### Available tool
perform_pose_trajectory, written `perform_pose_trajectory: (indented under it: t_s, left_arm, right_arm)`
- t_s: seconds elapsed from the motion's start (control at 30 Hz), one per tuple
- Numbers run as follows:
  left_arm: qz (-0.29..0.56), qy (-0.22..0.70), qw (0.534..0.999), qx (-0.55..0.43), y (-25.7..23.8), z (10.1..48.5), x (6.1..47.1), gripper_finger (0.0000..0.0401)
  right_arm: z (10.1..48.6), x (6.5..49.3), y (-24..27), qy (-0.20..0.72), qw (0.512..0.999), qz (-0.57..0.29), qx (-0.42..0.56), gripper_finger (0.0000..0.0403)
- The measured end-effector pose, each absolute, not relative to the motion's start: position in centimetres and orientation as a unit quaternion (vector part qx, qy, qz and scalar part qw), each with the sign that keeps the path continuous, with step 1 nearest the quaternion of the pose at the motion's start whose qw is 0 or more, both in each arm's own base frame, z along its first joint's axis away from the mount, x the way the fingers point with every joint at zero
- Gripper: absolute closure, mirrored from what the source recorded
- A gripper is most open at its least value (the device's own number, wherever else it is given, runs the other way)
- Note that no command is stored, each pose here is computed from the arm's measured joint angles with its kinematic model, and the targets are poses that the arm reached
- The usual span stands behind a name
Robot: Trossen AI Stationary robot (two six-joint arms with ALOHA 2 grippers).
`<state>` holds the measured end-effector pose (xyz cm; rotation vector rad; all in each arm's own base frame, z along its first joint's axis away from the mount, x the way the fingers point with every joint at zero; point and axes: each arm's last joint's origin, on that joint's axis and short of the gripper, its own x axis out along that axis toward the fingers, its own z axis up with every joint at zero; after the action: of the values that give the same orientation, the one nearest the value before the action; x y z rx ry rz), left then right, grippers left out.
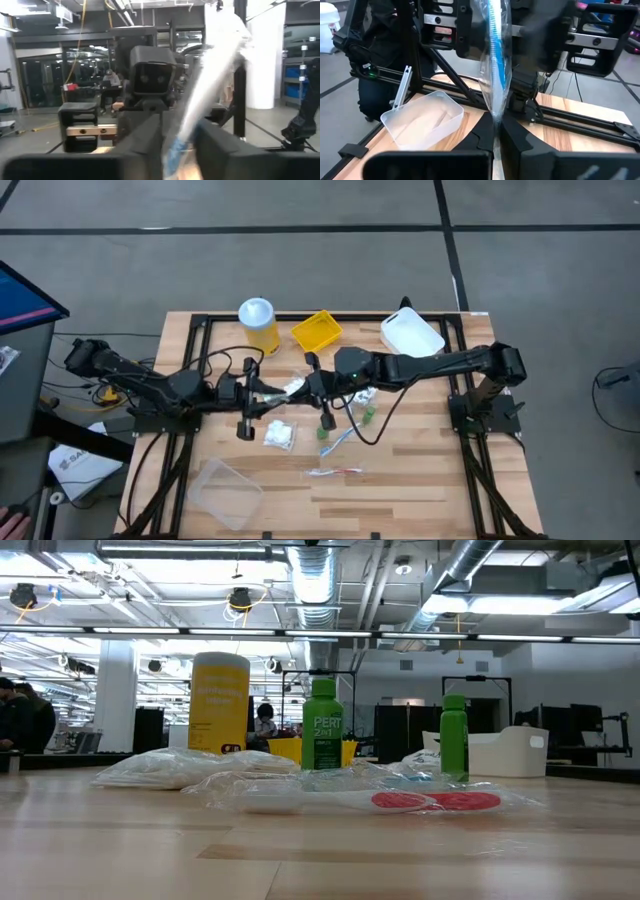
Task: Pick & Place Travel size toiletries
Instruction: Put the light blue toothbrush into the transparent bin
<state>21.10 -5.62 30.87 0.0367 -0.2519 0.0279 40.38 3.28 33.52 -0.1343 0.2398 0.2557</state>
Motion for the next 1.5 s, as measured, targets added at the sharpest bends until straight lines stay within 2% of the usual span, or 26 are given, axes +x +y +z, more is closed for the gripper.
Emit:
perform_pose_trajectory:
  t_s: [0.07, 0.2, 0.3, 0.53, 0.67, 0.77, 0.9, 1.07, 1.3, 1.5]
  left_arm:
    - [0.015, -0.126, 0.992, 0.025, -5.6, 30.9, 21.1, 0.0379]
    - [0.020, -0.125, 0.992, 0.024, -5.6, 30.9, 21.1, 0.0381]
    - [0.027, -0.126, 0.992, 0.018, -5.5, 30.9, 21.1, 0.0386]
    - [0.024, -0.104, 0.994, 0.005, -6.0, 31.1, 19.8, 0.0386]
    - [-0.011, -0.024, 0.999, -0.024, -6.9, 30.1, 18.4, 0.0386]
    - [-0.053, 0.061, 0.996, -0.041, -8.3, 28.6, 17.3, 0.0386]
    - [-0.116, 0.150, 0.979, -0.072, -10.4, 26.9, 16.0, 0.0386]
    - [-0.171, 0.263, 0.937, -0.153, -13.2, 25.9, 15.2, 0.0386]
    - [-0.158, 0.414, 0.890, -0.109, -15.7, 27.7, 15.4, 0.0386]
    - [-0.192, 0.517, 0.828, -0.105, -17.3, 25.0, 16.1, 0.0386]
  right_arm:
    - [33.5, 40.4, 3.3, 0.120, 0.982, 0.134, -0.062, 0.0402]
    - [33.5, 40.4, 3.2, 0.120, 0.982, 0.133, -0.062, 0.0397]
    - [33.6, 40.4, 3.0, 0.123, 0.983, 0.129, -0.048, 0.0377]
    - [38.6, 36.1, 1.7, 0.164, 0.973, 0.162, -0.026, 0.0271]
    - [40.7, 32.8, 1.1, 0.180, 0.969, 0.166, -0.014, 0.0218]
    - [42.3, 30.4, 1.0, 0.175, 0.971, 0.164, -0.011, 0.0197]
    - [43.2, 28.6, 0.9, 0.179, 0.970, 0.162, -0.009, 0.0191]
    - [43.4, 27.8, 0.8, 0.188, 0.969, 0.159, -0.007, 0.0207]
    - [42.3, 27.9, 0.8, 0.233, 0.959, 0.160, 0.000, 0.0233]
    - [41.6, 28.2, 0.8, 0.253, 0.954, 0.160, 0.000, 0.0246]
